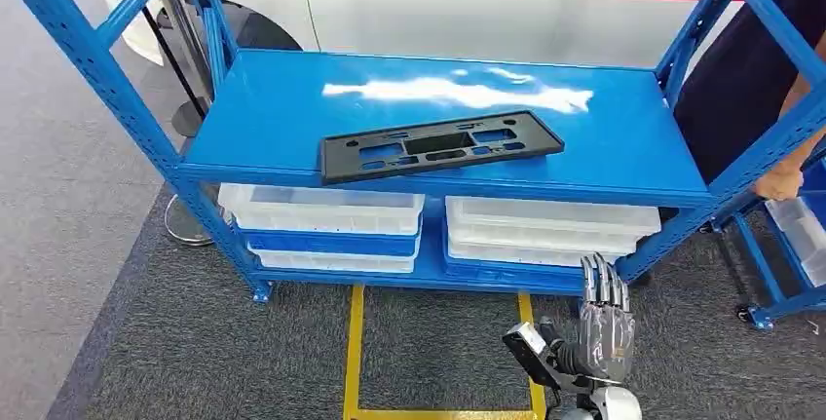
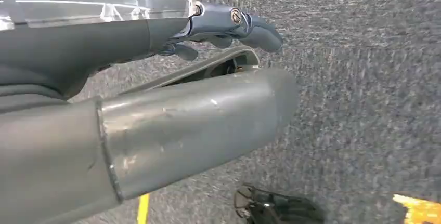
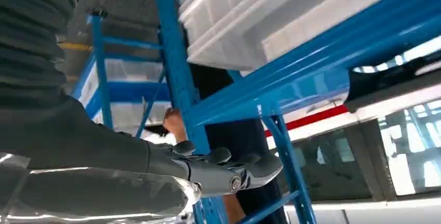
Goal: Take the parts from the cabinet and place them on the table.
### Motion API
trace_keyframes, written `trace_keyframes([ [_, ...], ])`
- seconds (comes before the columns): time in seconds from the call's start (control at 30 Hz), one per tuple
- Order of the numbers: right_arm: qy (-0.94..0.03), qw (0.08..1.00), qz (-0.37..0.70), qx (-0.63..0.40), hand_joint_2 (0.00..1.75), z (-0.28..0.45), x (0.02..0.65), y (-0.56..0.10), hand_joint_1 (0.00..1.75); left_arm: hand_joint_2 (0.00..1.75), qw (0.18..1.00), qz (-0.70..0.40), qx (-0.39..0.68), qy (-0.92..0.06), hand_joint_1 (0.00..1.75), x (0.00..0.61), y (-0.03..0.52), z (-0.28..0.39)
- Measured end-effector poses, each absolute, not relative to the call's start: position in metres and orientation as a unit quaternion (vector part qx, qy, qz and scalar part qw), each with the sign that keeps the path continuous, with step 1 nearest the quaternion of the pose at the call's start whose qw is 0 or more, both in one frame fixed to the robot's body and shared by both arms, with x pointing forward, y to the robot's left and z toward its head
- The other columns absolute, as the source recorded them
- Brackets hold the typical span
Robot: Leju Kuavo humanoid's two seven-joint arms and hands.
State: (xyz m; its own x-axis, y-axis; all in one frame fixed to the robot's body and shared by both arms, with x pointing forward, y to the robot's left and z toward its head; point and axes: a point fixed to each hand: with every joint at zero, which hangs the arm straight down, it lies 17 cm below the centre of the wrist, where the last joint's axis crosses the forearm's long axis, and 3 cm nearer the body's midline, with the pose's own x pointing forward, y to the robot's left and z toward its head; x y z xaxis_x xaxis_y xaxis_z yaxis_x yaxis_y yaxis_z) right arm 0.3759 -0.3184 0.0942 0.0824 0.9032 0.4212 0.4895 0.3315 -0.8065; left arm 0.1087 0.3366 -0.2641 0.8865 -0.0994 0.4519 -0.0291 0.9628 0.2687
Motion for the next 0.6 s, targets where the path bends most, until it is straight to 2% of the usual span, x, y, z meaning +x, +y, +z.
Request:
trace_keyframes([
  [0.27,-0.702,0.477,0.179,-0.498,1.75,0.123,0.387,-0.278,0.00,0.00,0.961,-0.016,0.135,-0.239,0.00,0.111,0.342,-0.263],
  [0.6,-0.726,0.460,0.180,-0.479,1.75,0.138,0.390,-0.254,0.00,0.00,0.962,-0.012,0.140,-0.236,0.00,0.107,0.348,-0.264],
])
